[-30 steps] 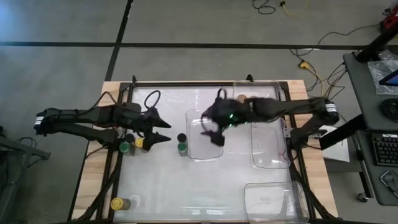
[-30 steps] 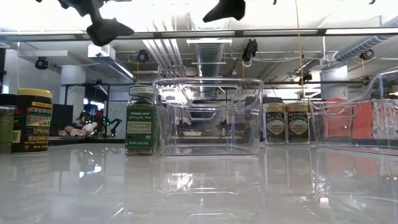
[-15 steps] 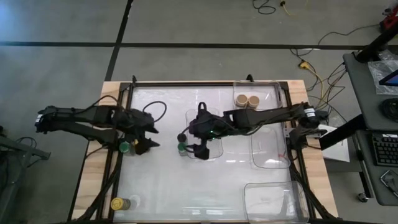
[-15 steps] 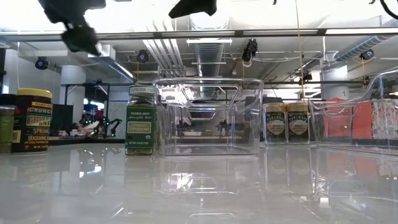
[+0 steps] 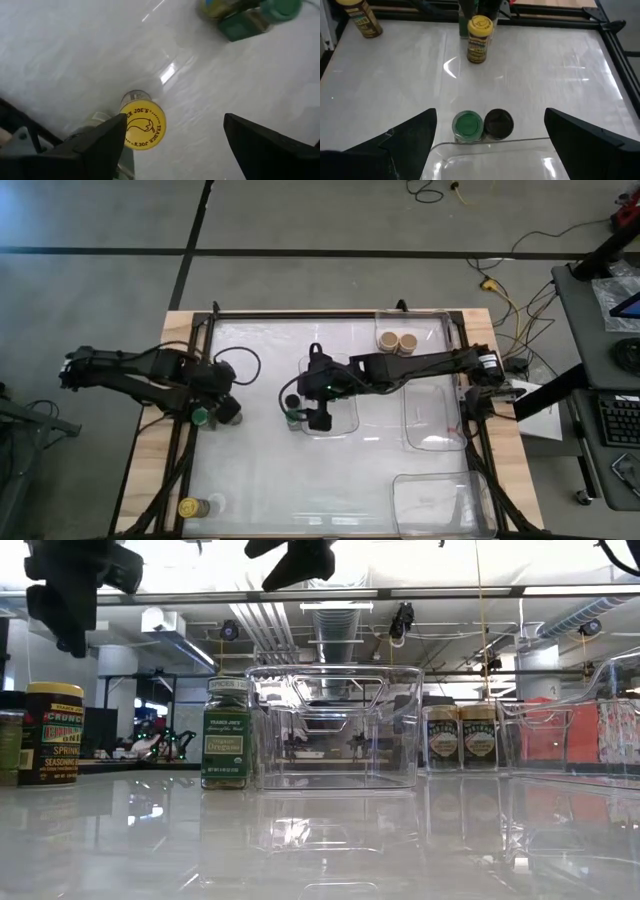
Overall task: Sort spices by type
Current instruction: Put the top yellow seasoning bottle into the middle left transparent bin
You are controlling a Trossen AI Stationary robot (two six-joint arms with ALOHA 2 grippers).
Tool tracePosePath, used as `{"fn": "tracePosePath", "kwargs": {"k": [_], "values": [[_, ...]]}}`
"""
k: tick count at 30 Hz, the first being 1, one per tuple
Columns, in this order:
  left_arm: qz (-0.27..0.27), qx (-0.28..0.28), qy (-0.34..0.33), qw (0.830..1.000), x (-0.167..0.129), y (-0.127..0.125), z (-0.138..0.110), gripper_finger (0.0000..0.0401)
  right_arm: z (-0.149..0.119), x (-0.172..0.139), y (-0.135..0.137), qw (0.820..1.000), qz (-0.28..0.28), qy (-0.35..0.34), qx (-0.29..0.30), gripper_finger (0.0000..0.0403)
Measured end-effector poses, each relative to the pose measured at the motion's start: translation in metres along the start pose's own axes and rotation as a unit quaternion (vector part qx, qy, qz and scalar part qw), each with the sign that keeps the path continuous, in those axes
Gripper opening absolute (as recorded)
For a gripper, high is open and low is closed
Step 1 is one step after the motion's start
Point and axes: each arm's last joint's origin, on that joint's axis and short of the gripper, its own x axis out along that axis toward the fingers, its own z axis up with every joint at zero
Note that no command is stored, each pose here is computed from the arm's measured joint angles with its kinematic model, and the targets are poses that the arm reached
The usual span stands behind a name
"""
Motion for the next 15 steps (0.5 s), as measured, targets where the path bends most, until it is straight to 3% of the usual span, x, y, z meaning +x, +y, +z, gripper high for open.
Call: {"fn": "tracePosePath", "kwargs": {"k": [5,15], "values": [[0.058,-0.038,0.042,0.997,0.019,-0.001,0.001,0.0339,0.001,-0.003,-0.001,1.000,0.008,-0.002,-0.007,0.0361],[0.088,-0.088,0.060,0.990,0.032,0.001,0.004,0.0343,0.001,-0.005,-0.001,1.000,0.012,-0.002,-0.014,0.0361]]}}
